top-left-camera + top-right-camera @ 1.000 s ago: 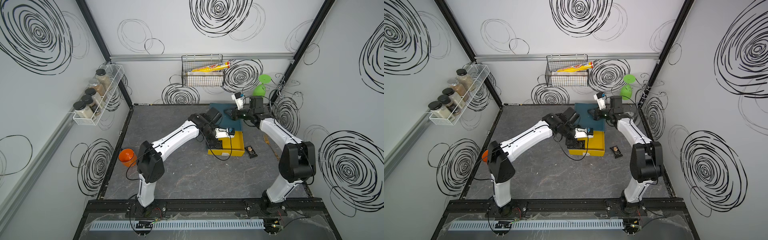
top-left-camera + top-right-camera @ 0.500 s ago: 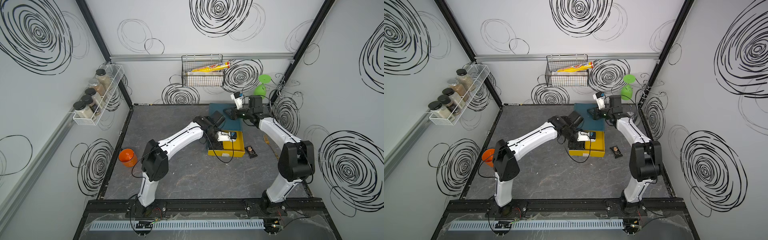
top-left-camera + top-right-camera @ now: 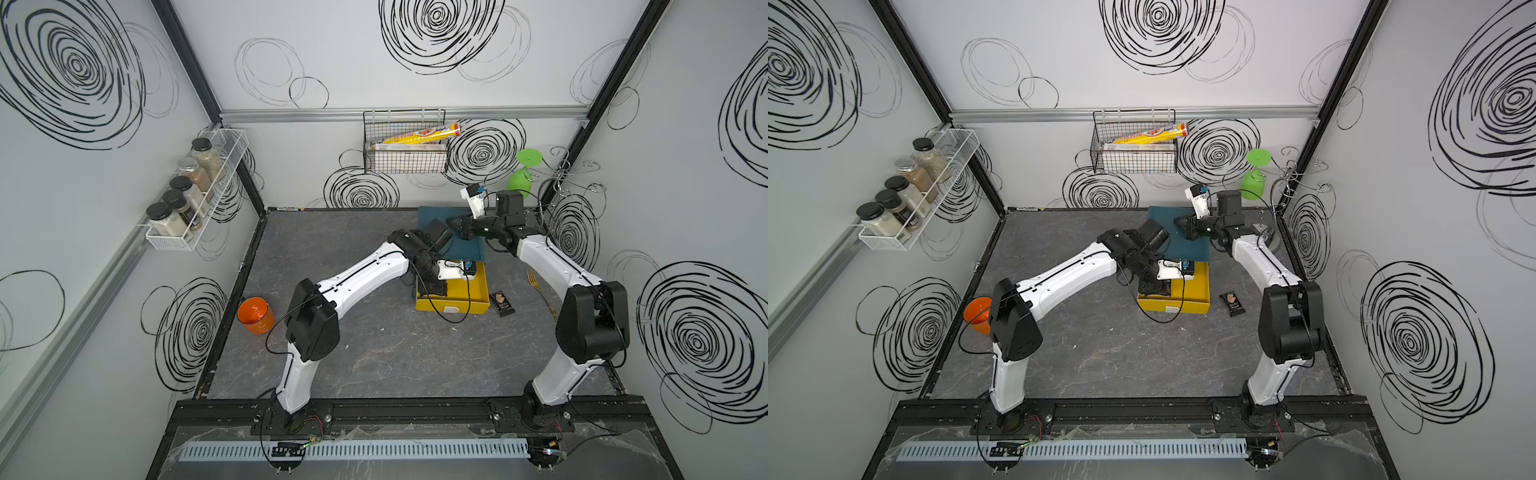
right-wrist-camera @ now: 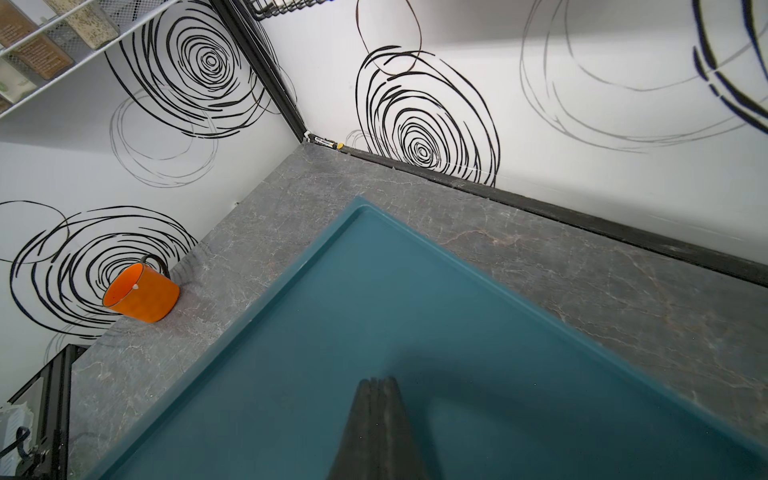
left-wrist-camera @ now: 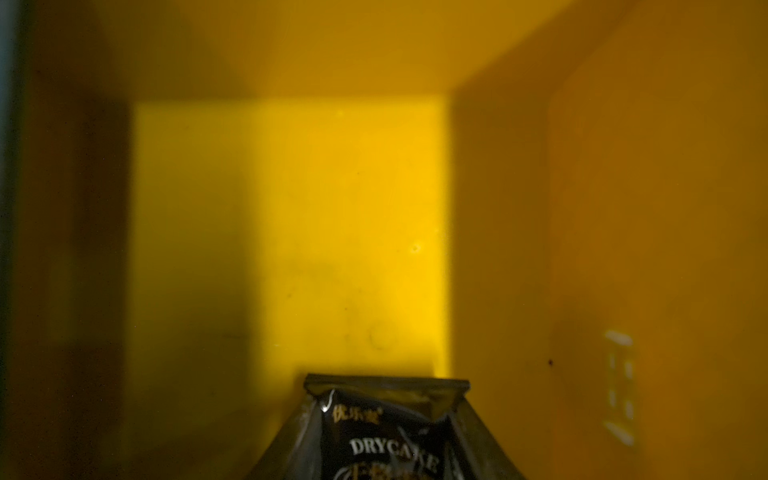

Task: Take the cookies out of the drawer
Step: Pick up the cookie from the drawer.

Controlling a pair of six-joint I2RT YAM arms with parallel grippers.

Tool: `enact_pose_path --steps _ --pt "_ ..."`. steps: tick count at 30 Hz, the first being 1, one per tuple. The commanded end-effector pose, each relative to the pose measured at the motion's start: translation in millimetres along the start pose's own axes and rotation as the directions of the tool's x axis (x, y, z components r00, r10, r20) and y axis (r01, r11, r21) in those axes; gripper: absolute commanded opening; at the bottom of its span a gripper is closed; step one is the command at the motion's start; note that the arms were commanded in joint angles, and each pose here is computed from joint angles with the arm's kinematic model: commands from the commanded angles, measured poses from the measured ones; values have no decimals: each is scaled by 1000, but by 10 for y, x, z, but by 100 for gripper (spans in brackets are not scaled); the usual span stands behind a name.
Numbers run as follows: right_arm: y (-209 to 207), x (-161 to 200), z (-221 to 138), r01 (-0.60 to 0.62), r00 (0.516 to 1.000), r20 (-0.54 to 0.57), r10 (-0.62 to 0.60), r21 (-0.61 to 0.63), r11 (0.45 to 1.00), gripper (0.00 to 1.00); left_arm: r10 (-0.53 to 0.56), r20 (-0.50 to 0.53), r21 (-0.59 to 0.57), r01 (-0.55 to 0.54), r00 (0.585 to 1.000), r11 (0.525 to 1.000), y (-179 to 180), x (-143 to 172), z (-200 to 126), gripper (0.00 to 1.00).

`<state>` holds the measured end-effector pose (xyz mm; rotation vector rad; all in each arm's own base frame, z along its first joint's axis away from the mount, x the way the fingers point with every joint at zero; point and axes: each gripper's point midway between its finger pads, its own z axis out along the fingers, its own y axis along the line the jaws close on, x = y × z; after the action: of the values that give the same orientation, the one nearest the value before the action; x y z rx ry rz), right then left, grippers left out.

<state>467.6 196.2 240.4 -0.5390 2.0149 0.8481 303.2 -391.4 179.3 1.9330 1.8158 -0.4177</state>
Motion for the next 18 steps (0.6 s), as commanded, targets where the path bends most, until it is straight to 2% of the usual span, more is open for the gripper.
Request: enact_pose_path --steps 1,7,18 --pt "-200 742 170 -142 967 -202 152 64 988 0 25 74 -5 -25 997 1000 -56 -254 -210 45" --pt "-216 753 162 -140 967 -205 152 76 987 0 58 151 -36 -53 987 998 -147 -501 -534 44" --pt "-219 761 141 -137 967 -203 152 88 987 0 98 180 -122 -77 979 990 -190 -625 -897 41"
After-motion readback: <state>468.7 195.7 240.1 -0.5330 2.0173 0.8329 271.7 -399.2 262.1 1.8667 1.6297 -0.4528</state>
